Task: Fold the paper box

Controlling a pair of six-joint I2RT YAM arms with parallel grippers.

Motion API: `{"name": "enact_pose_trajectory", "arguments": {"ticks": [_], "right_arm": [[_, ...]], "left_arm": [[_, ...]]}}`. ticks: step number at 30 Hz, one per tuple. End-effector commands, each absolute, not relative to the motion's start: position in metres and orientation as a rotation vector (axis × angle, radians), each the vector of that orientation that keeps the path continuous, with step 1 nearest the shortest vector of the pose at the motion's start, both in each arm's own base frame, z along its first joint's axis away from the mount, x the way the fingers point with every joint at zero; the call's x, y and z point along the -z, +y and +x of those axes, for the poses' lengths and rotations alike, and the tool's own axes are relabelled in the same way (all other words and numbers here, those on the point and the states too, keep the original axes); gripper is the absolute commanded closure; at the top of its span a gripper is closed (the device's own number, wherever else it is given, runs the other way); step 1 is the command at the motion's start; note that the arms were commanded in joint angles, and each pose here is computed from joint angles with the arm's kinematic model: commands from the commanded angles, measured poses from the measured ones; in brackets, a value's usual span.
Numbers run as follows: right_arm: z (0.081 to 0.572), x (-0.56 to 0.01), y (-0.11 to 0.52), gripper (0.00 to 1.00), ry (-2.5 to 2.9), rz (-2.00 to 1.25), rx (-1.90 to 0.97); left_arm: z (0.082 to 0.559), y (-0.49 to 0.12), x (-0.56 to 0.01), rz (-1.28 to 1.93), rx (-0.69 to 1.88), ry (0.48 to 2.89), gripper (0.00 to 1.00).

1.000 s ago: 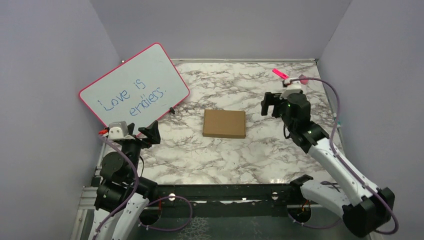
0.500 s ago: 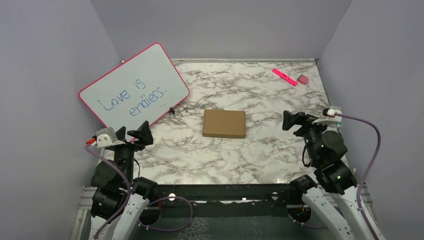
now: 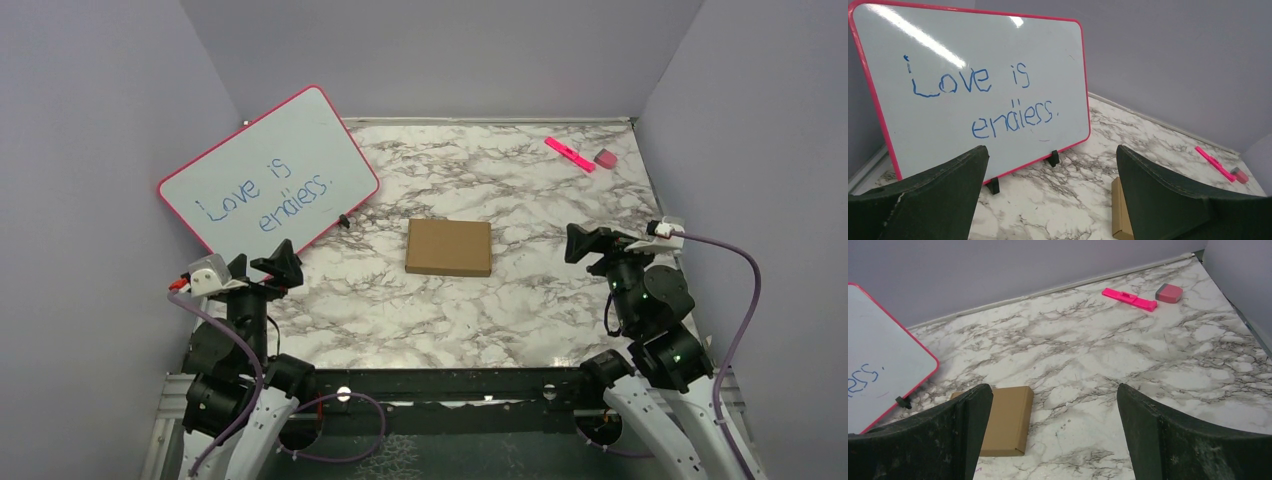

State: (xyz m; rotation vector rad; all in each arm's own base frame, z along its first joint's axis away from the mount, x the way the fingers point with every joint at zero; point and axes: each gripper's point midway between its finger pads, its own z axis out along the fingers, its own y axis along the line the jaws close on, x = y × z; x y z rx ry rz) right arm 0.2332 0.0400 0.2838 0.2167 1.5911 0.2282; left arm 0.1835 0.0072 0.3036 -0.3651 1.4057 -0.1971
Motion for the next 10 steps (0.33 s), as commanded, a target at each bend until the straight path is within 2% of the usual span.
{"name": "enact_pose_trajectory", "arguments": {"ticks": [1, 10], "right_arm": [[0.2316, -0.285, 0.0345, 0.0, 1.581, 0.245, -0.214], [0.2315, -0.2868, 0.0324, 0.0, 1.578, 0.248, -0.202]], "left_arm": [[0.1868, 0.0093, -0.3049, -0.379, 0.183, 1.4, 0.01], [0.1845, 0.0092, -0.3079, -0.379, 0.195, 1.385, 0.01]]}}
